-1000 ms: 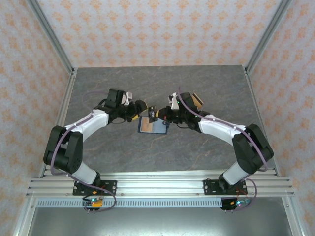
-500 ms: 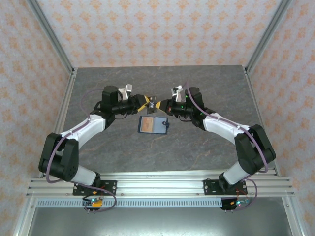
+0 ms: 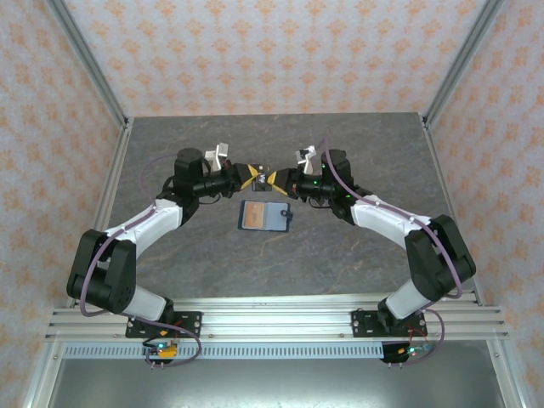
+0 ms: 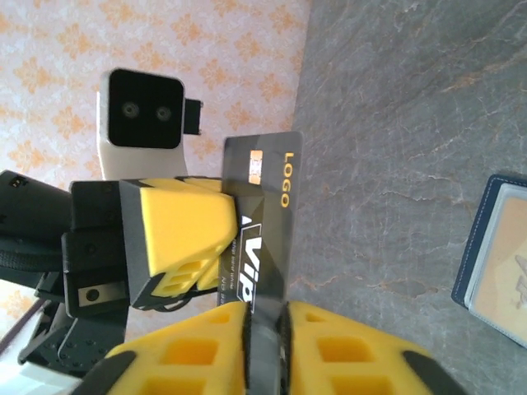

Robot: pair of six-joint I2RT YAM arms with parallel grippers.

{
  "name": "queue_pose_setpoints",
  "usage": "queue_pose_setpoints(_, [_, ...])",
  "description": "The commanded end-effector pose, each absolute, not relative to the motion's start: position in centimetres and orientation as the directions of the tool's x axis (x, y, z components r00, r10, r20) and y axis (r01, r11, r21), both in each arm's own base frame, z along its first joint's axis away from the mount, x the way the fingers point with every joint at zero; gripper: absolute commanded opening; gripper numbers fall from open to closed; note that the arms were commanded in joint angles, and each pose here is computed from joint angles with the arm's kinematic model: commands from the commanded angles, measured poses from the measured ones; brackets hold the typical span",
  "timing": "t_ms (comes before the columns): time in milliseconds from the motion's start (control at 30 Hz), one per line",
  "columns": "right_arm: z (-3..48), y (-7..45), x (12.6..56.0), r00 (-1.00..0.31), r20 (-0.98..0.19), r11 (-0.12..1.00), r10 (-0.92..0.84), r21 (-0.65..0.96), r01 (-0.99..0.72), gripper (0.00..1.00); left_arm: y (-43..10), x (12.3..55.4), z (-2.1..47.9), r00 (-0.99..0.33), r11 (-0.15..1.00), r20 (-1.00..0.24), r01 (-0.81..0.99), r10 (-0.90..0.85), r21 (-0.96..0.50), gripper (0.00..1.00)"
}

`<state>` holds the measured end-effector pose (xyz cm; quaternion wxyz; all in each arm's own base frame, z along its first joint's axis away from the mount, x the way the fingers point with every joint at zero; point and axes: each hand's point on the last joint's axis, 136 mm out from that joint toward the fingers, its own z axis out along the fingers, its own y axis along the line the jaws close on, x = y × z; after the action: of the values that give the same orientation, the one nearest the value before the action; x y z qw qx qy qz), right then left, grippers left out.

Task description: Take the credit cards out of the card holder

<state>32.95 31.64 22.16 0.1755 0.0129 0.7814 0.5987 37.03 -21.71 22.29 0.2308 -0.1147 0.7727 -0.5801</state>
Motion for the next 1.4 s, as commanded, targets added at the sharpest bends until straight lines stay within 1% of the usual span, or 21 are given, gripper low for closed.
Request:
queue_pose_setpoints(0, [25.8,32.8,33.7,-0.931,-0.277,0.174,0.239,0.955,-0.240,0.26,-22.1,36.1,25.0,-0.864,0.250,-0.267,0.170,-0.427,-0.953,0.07])
queue_pose_setpoints(133, [26.3,33.1,34.6,-0.928,-0.268,0.165,0.259,0.959,-0.231,0.26,-22.0,36.0,25.5,-0.859,0.255,-0.271,0.172,-0.434,-0.952,0.06])
queue_pose_setpoints(200, [26.6,33.2,34.8,-0.925,-0.273,0.162,0.266,0.958,-0.236,0.24,-22.0,35.9,25.4,-0.861,0.260,-0.267,0.165,-0.432,-0.952,0.05])
queue_pose_setpoints(233, [26.7,33.2,35.0,-0.922,-0.277,0.162,0.271,0.957,-0.240,0.22,-21.9,35.9,25.3,-0.863,0.260,-0.263,0.160,-0.432,-0.952,0.06])
queue_pose_setpoints(333, [26.5,33.1,35.2,-0.916,-0.294,0.189,0.272,0.950,-0.249,0.09,-21.9,36.1,24.6,-0.869,0.269,-0.240,0.129,-0.434,-0.954,0.07])
queue_pose_setpoints(367, [26.2,33.0,35.2,-0.913,-0.306,0.214,0.270,0.944,-0.253,0.05,-21.9,36.1,24.1,-0.870,0.279,-0.230,0.112,-0.436,-0.954,0.12])
queue_pose_setpoints(433, [25.1,32.4,35.5,-0.901,-0.346,0.311,0.262,0.914,-0.260,0.00,-21.5,36.4,22.8,-0.870,0.322,-0.216,0.071,-0.443,-0.944,0.20])
queue_pose_setpoints(500, [23.4,31.0,35.7,-0.879,-0.416,0.467,0.235,0.841,-0.273,0.00,-20.9,36.5,20.9,-0.871,0.384,-0.198,0.011,-0.450,-0.923,0.37])
queue_pose_setpoints(600, [21.0,27.6,36.7,-0.842,-0.514,0.696,0.166,0.666,-0.269,0.00,-19.7,36.7,18.4,-0.871,0.479,-0.192,-0.056,-0.453,-0.876,0.54])
queue_pose_setpoints(667, [20.1,25.3,37.4,-0.823,-0.558,0.786,0.105,0.554,-0.275,0.00,-18.6,36.5,16.5,-0.871,0.560,-0.192,-0.110,-0.452,-0.821,0.65])
queue_pose_setpoints(733, [18.9,22.6,38.2,-0.821,-0.567,0.846,0.071,0.470,-0.252,0.00,-17.5,36.4,15.1,-0.869,0.631,-0.207,-0.144,-0.449,-0.762,0.71])
queue_pose_setpoints(800, [17.9,19.9,39.1,-0.822,-0.568,0.883,0.045,0.407,-0.234,0.00,-16.3,36.3,14.1,-0.868,0.695,-0.227,-0.170,-0.441,-0.699,0.81])
queue_pose_setpoints(933, [16.4,16.1,40.2,-0.818,-0.575,0.934,-0.021,0.281,-0.222,0.00,-14.7,35.9,13.0,-0.869,0.771,-0.265,-0.185,-0.418,-0.609,0.96])
queue_pose_setpoints(1033, [16.0,14.6,41.0,-0.811,-0.581,0.946,-0.064,0.224,-0.235,0.00,-13.7,35.6,12.7,-0.873,0.811,-0.281,-0.192,-0.398,-0.552,1.00])
queue_pose_setpoints(1167, [15.2,14.6,41.7,-0.791,-0.588,0.928,-0.172,0.173,-0.331,0.00,-13.0,35.5,12.9,-0.866,0.833,-0.304,-0.201,-0.397,-0.516,1.00])
queue_pose_setpoints(1300, [13.9,13.8,42.7,-0.793,-0.554,0.930,-0.252,0.088,-0.356,0.00,-12.8,35.4,12.7,-0.868,0.838,-0.301,-0.205,-0.394,-0.505,1.00])
queue_pose_setpoints(1367, [13.5,14.0,42.9,-0.788,-0.542,0.917,-0.292,0.076,-0.391,0.00,-12.7,35.3,12.7,-0.869,0.841,-0.303,-0.203,-0.390,-0.502,1.00])
